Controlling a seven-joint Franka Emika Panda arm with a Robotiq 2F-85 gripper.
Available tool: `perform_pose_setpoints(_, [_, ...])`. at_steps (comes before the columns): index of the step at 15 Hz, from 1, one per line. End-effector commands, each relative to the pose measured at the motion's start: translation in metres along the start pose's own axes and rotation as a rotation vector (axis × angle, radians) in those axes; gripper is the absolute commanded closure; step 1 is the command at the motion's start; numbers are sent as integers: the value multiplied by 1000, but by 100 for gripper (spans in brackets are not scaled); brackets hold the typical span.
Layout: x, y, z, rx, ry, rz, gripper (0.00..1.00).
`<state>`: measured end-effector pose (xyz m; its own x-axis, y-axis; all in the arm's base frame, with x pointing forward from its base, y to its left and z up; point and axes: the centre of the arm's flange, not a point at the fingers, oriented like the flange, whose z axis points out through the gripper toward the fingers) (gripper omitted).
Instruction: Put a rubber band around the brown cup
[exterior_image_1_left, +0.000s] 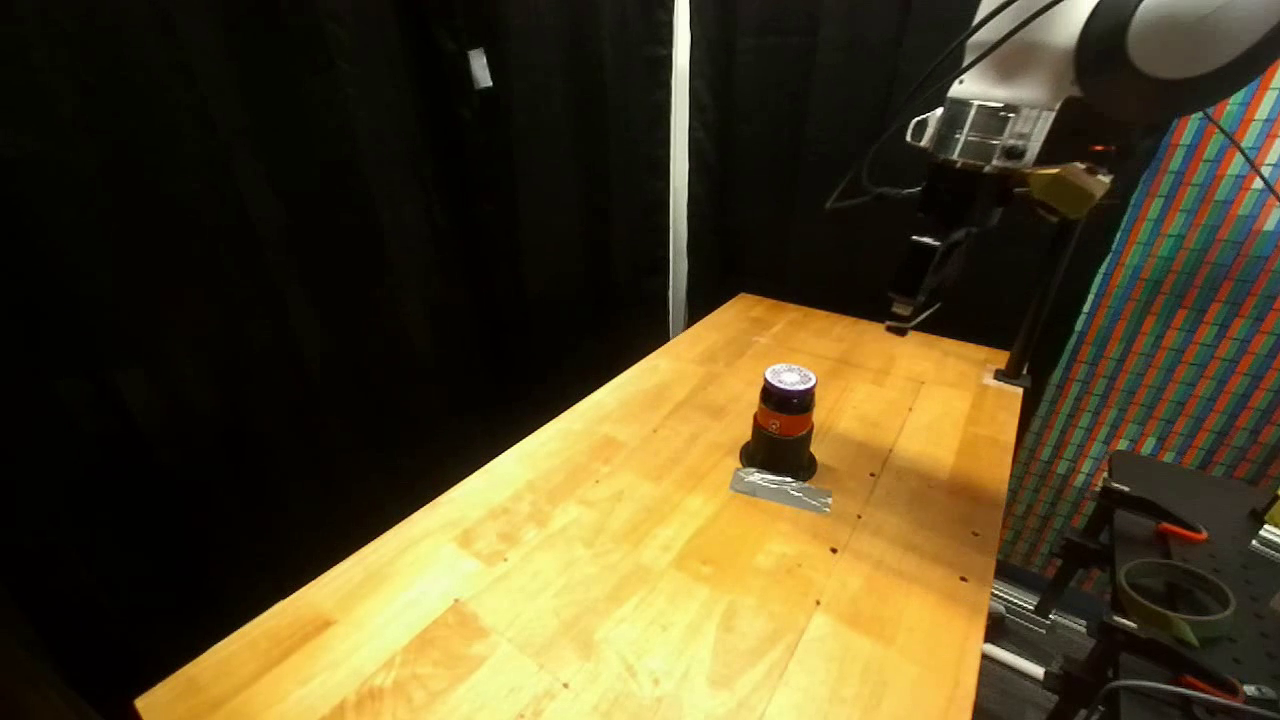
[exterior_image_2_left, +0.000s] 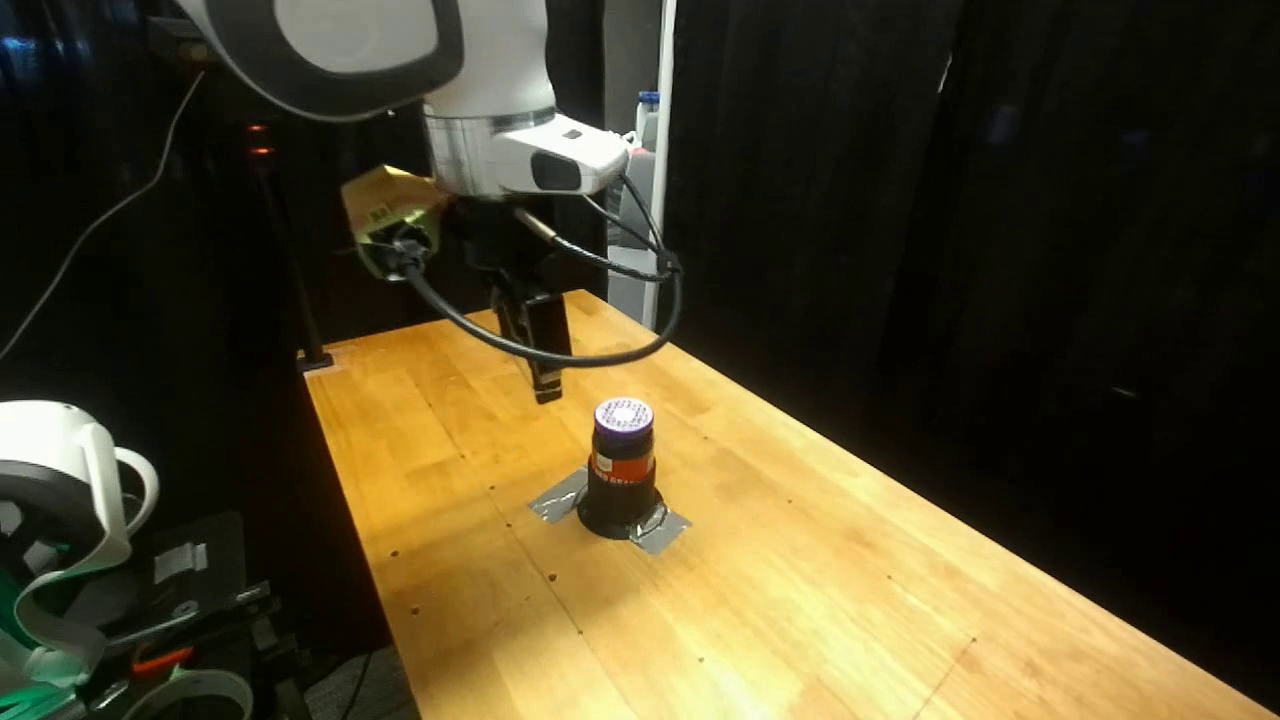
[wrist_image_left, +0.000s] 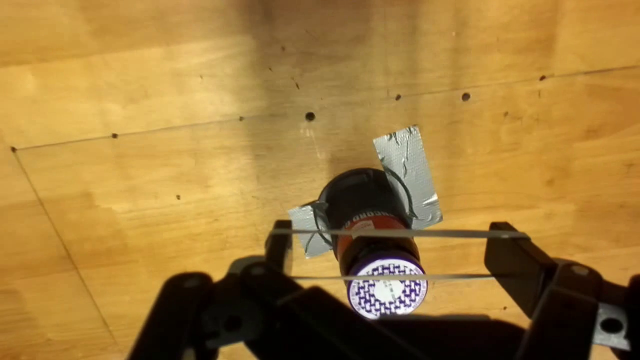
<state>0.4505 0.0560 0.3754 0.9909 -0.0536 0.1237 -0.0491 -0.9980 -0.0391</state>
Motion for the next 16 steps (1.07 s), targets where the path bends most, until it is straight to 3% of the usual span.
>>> perform_pose_setpoints(1, [71, -32, 38, -15, 9, 28, 0])
perform_pose_setpoints(6, [125, -45, 78, -98, -6, 11, 0])
perform_pose_setpoints(8, [142, -45, 92, -95, -18, 12, 0])
perform_pose_setpoints(12, [158, -37, 114, -82, -180, 25, 0])
perform_pose_setpoints(16, [161, -29, 135, -6, -314, 33, 0])
